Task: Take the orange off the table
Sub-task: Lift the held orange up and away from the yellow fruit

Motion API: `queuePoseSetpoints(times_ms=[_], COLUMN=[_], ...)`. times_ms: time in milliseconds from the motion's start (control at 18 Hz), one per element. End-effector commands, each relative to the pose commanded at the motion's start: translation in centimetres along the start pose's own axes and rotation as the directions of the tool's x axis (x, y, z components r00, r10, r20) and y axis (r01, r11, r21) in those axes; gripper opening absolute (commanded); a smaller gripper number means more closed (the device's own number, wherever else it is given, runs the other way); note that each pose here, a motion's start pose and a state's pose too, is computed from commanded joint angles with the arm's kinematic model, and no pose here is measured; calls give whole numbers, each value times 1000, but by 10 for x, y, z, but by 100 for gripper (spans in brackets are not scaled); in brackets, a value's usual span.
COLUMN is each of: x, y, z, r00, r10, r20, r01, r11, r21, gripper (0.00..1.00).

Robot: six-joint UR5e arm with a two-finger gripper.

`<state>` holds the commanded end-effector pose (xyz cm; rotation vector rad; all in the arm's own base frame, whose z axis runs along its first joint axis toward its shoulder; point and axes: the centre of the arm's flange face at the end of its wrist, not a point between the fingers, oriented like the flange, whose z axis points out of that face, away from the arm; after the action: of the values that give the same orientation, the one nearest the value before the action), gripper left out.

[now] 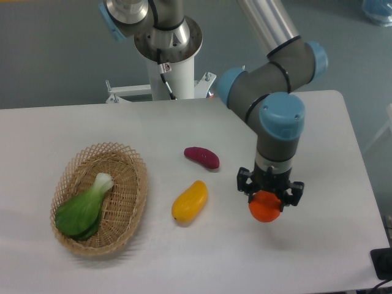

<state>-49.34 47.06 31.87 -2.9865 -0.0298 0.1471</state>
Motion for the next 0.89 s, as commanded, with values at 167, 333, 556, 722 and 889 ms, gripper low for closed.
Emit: queuePoseSetpoints(times_ms=[167, 333, 556, 722, 889], x=[-12, -21, -29, -31, -33], y=[7, 15, 20, 19, 22], z=[-7, -8, -7, -7, -8], r00=[1000, 1000, 999, 999, 998], r10=[-6, 12, 39, 44, 61], r20=[-12, -1, 1, 2, 6], r01=[6, -12, -39, -44, -60], r11=[1000, 999, 999, 999, 997], r21=[-18, -30, -32, -32, -55], gripper=[69, 69, 71, 72, 72])
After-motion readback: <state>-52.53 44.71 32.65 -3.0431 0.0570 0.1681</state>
